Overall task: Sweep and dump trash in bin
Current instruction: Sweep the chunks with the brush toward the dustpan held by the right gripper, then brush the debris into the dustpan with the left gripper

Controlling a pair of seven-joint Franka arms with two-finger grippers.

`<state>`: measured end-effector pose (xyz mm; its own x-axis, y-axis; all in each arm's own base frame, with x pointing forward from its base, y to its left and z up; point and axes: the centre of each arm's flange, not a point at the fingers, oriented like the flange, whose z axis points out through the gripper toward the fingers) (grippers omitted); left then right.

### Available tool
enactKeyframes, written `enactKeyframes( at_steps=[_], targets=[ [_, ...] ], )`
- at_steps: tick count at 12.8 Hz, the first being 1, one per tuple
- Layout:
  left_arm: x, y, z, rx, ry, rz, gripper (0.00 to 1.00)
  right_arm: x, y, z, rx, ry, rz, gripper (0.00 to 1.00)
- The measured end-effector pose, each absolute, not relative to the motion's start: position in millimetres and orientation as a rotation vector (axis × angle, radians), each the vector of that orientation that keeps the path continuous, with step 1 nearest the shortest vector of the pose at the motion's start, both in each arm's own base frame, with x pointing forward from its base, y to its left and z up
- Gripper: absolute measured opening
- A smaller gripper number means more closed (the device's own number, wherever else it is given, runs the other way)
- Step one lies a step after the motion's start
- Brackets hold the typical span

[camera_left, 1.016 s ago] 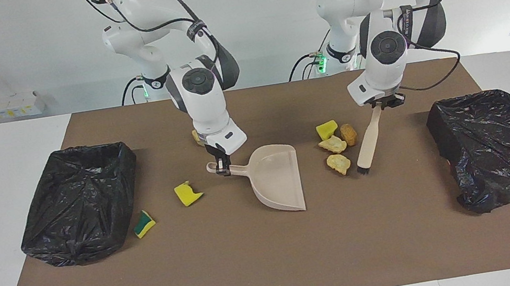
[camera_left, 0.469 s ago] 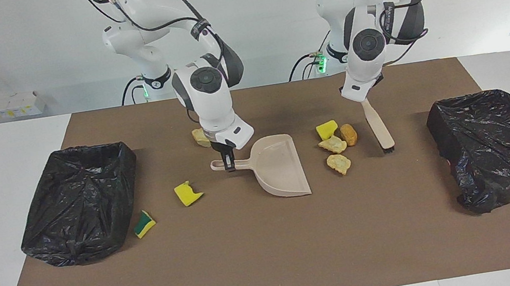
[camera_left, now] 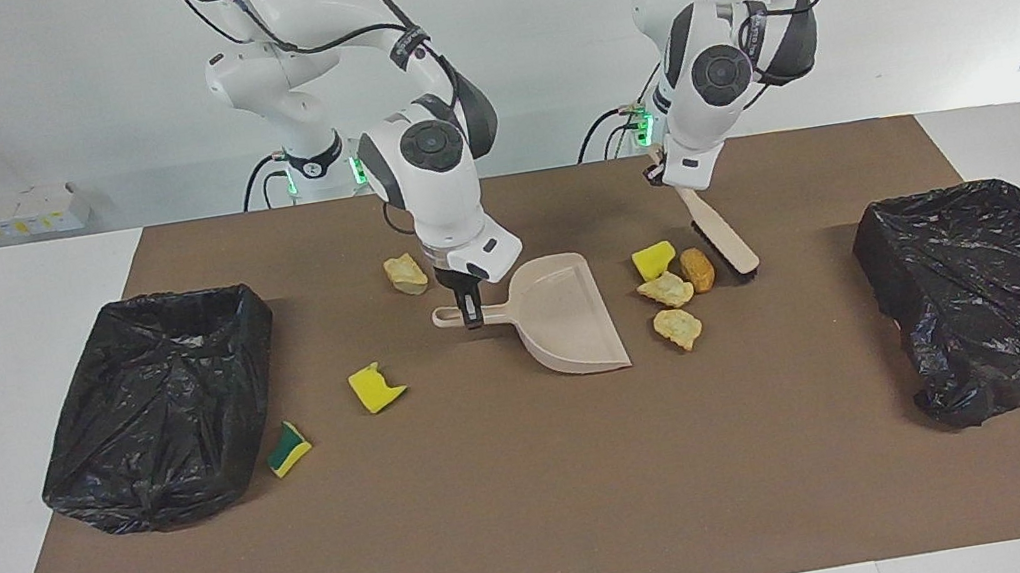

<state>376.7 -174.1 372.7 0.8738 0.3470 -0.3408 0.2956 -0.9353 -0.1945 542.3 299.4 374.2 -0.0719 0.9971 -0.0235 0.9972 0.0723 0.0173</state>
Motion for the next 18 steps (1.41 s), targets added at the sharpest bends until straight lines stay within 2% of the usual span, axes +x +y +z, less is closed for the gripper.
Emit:
enactKeyframes(
  at_steps=[4, 8, 13, 15, 18],
  targets=[
    [377.7, -199.0, 367.8, -3.021, -0.433, 0.48, 0.27, 535.7, 307.2, 374.0, 2.119, 2.253, -0.017, 0.32],
    [369.5, -258.1, 351.2, -3.127, -0.339, 0.39, 0.27, 526.4, 323.2, 372.0, 2.136, 2.222, -0.017, 0.32],
    [360.6, -318.1, 369.7, -3.215, -0.086, 0.358, 0.27, 520.6, 337.5, 365.0, 2.133, 2.207, -0.006, 0.32],
    [370.7, -331.6, 380.6, -3.241, -0.016, 0.356, 0.27, 520.1, 338.6, 363.9, 2.137, 2.203, -0.007, 0.32],
    [395.6, -313.0, 385.0, -3.21, 0.034, 0.409, 0.27, 520.2, 338.6, 363.4, 2.139, 2.202, -0.008, 0.32]
  ],
)
